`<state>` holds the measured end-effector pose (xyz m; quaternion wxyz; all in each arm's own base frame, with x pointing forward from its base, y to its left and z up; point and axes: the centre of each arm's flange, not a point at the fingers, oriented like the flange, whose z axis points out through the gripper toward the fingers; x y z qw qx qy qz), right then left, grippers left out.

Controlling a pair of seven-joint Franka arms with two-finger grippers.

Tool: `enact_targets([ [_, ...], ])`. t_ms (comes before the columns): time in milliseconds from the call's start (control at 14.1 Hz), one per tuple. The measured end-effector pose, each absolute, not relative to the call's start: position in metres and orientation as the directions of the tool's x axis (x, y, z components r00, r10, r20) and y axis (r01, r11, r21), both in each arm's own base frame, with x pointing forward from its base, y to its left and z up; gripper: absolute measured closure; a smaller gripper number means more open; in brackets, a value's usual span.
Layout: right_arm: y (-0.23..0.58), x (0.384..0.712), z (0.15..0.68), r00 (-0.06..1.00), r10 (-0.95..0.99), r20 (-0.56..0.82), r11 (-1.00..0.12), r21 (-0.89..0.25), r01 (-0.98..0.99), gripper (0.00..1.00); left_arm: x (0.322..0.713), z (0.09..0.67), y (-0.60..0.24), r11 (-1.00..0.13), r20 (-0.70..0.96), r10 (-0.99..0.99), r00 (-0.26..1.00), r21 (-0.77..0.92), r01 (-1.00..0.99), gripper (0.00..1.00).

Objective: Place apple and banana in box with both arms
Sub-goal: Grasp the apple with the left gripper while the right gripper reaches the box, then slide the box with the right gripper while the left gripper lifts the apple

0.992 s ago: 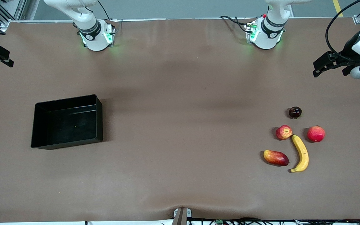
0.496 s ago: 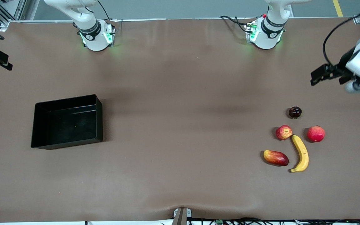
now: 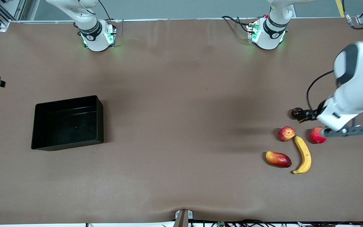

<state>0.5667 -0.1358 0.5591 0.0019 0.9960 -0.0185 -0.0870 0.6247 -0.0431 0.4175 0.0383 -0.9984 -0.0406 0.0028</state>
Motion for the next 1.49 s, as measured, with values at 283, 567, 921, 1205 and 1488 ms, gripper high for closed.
enact_targets([
  [283, -0.18, 0.612, 0.446, 0.979, 0.038, -0.2, -0.999, -0.004, 0.038, 0.0, 0.622, 0.349, -0.044, -0.986, 0.058, 0.161, 0.985, -0.04, 0.163, 0.0],
  [567, -0.207, 0.626, 0.343, 0.958, 0.065, -0.279, -0.998, -0.032, 0.059, 0.0, 0.62, 0.291, -0.032, -0.978, 0.044, 0.204, 0.978, -0.023, 0.205, 0.0],
  [921, -0.221, 0.629, 0.248, 0.962, 0.127, -0.241, -0.991, -0.07, 0.114, 0.07, 0.621, 0.24, -0.011, -0.973, 0.013, 0.23, 0.973, -0.019, 0.231, 0.0],
  [1205, -0.23, 0.614, 0.22, 0.953, 0.199, -0.228, -0.978, -0.113, 0.177, 0.49, 0.618, 0.216, -0.012, -0.973, -0.019, 0.23, 0.973, -0.02, 0.23, 0.0],
  [1488, -0.233, 0.612, 0.219, 0.932, 0.324, -0.16, -0.936, -0.198, 0.292, 0.92, 0.616, 0.209, -0.005, -0.97, -0.031, 0.241, 0.97, -0.021, 0.241, 0.19],
])
